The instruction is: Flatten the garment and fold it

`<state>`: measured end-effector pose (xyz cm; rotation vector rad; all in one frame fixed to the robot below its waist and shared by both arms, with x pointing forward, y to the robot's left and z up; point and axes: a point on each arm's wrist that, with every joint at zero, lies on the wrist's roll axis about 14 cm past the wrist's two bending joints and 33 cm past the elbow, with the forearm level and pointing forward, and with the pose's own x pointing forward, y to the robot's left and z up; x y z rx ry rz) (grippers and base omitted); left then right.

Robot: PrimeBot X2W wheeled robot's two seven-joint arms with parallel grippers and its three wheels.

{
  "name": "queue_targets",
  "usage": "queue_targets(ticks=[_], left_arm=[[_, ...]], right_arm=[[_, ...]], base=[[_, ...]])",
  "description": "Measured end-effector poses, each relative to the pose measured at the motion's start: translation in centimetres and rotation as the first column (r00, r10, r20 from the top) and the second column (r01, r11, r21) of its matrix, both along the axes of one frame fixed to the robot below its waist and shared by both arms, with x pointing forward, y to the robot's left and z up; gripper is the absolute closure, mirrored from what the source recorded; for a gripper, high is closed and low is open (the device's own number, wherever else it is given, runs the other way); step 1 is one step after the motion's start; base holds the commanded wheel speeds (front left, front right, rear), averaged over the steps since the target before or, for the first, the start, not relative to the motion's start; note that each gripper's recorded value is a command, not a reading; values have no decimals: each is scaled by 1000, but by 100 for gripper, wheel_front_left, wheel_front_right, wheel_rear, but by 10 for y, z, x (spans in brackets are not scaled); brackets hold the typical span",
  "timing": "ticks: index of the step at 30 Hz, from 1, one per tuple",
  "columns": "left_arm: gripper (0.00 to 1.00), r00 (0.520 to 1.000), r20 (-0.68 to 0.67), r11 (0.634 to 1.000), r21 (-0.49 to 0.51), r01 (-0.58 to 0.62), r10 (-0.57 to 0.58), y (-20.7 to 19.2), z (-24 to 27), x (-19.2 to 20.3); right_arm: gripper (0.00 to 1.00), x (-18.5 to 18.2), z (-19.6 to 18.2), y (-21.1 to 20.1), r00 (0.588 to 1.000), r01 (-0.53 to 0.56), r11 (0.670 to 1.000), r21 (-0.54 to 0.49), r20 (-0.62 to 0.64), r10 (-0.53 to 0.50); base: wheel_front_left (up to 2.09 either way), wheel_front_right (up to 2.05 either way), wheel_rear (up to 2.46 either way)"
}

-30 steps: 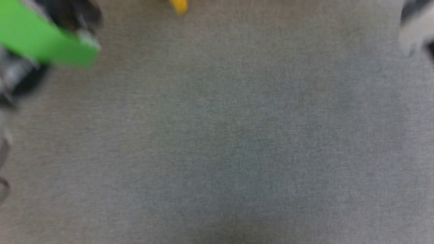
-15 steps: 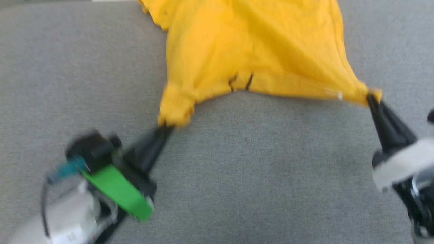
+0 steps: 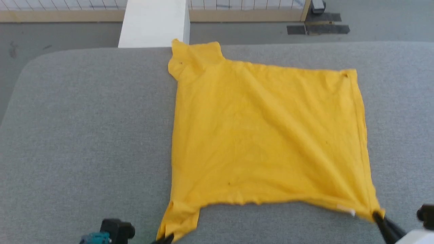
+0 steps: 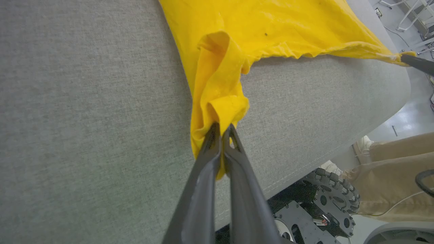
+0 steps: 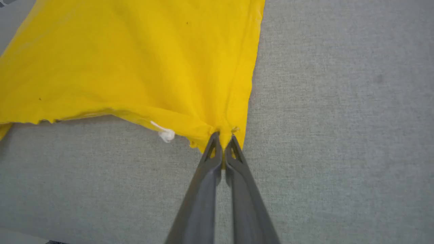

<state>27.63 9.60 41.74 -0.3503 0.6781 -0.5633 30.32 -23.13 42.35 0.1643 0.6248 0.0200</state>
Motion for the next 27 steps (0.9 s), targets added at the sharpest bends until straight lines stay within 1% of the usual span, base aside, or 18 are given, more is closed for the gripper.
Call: queue_targets(ticks=[3,4,6,12,14,17,19,22,23,24,27], left_arm=[[100,996,-86,1000,18,-4,5,3,-8,-20],[100,986,-168,999,37,5,1,6,-16,-41],[100,978,-207,999,46,1,8,9,-19,-51],[100,963,-266,997,68,-23,40,19,-19,-71],[100,965,-257,997,76,-33,52,22,-16,-71],[100,983,-165,993,93,-66,81,30,-3,-55],[100,994,-72,990,123,-72,82,37,7,-37],[100,993,108,982,173,-73,55,47,33,3],[100,960,280,973,220,-72,7,53,66,48],[100,937,349,966,248,-73,-19,56,81,66],[100,876,480,962,261,-85,-53,56,118,107]], right_arm=[[100,-30,-18,2,993,-27,1000,-2,-112,26],[100,-57,-31,2,978,-34,999,4,-205,34],[100,-71,-37,2,967,-31,999,15,-251,34],[100,-95,-40,4,947,-24,998,53,-319,40],[100,-98,-37,5,947,-18,998,64,-318,38],[100,-91,-28,3,959,-20,998,59,-280,36],[100,-83,-21,2,968,-34,998,47,-246,44],[100,-51,1,-5,988,-72,997,-12,-141,70],[100,-4,36,-8,992,-124,988,-93,3,124],[100,16,53,-7,986,-144,981,-126,62,153],[100,59,91,1,958,-183,965,-186,185,218]], base=[[0,0,0],[0,0,0],[0,0,0],[0,0,0],[0,0,0],[0,0,0],[0,0,0],[0,0,0],[0,0,0],[0,0,0],[0,0,0]])
